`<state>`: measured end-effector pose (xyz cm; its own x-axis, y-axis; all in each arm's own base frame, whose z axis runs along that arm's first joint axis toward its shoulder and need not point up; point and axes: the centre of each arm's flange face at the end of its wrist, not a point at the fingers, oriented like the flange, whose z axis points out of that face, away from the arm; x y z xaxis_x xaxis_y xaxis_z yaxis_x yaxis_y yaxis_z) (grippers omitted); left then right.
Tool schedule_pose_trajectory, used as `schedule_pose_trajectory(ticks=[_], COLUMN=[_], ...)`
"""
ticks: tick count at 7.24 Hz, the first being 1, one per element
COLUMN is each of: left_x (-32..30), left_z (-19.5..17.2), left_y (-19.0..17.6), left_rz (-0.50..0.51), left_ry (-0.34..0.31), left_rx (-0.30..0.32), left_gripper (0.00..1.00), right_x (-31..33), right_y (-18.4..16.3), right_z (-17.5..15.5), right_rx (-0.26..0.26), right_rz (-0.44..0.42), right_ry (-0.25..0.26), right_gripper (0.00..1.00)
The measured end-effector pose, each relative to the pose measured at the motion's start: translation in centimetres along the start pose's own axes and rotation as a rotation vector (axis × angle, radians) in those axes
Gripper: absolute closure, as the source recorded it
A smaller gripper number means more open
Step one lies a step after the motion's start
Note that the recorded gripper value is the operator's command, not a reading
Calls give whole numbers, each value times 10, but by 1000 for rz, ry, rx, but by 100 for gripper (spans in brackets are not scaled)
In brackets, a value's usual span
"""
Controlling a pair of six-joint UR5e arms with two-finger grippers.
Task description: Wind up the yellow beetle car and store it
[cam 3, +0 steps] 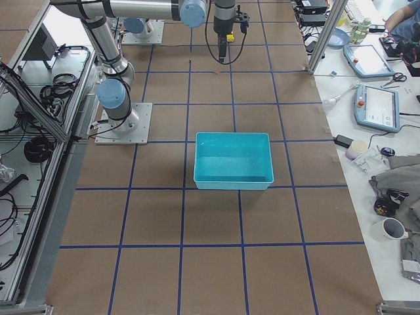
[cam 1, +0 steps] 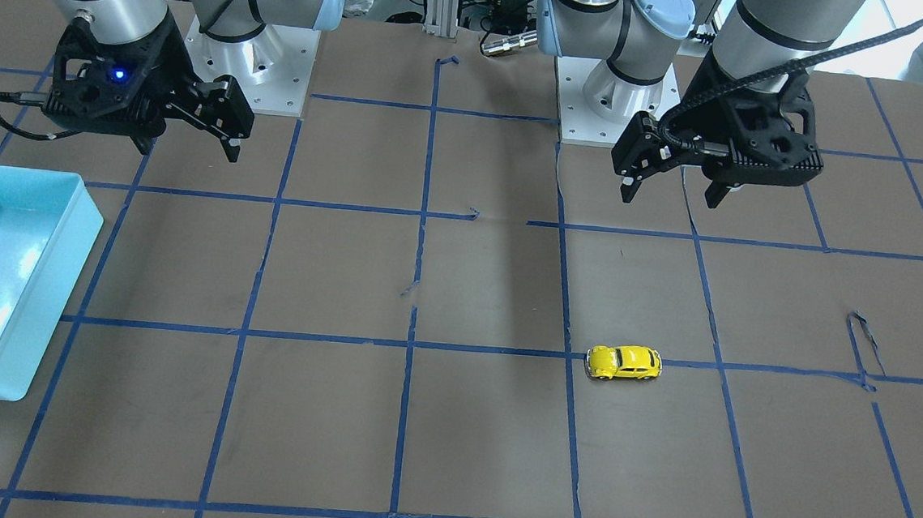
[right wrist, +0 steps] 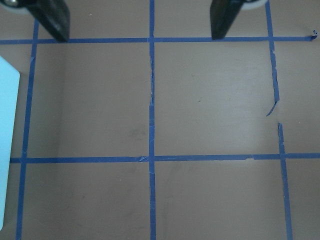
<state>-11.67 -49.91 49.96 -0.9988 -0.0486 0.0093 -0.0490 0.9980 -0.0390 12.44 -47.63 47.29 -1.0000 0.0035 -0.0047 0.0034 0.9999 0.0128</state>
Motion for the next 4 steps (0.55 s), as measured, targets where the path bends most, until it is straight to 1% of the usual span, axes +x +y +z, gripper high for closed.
schedule_pose_trajectory(ticks=[2,4], left_x=[-2,-3], left_z=[4,12], left_y=[-3,-5], left_rz=[1,11], left_ry=[-3,-2], left_rx=[-4,17], left_gripper=[0,0], right_x=[0,0], right_y=[1,0], right_z=[1,2], right_rx=[-2,-3], right_rz=[0,1], right_ry=[1,-1], right_gripper=[0,0])
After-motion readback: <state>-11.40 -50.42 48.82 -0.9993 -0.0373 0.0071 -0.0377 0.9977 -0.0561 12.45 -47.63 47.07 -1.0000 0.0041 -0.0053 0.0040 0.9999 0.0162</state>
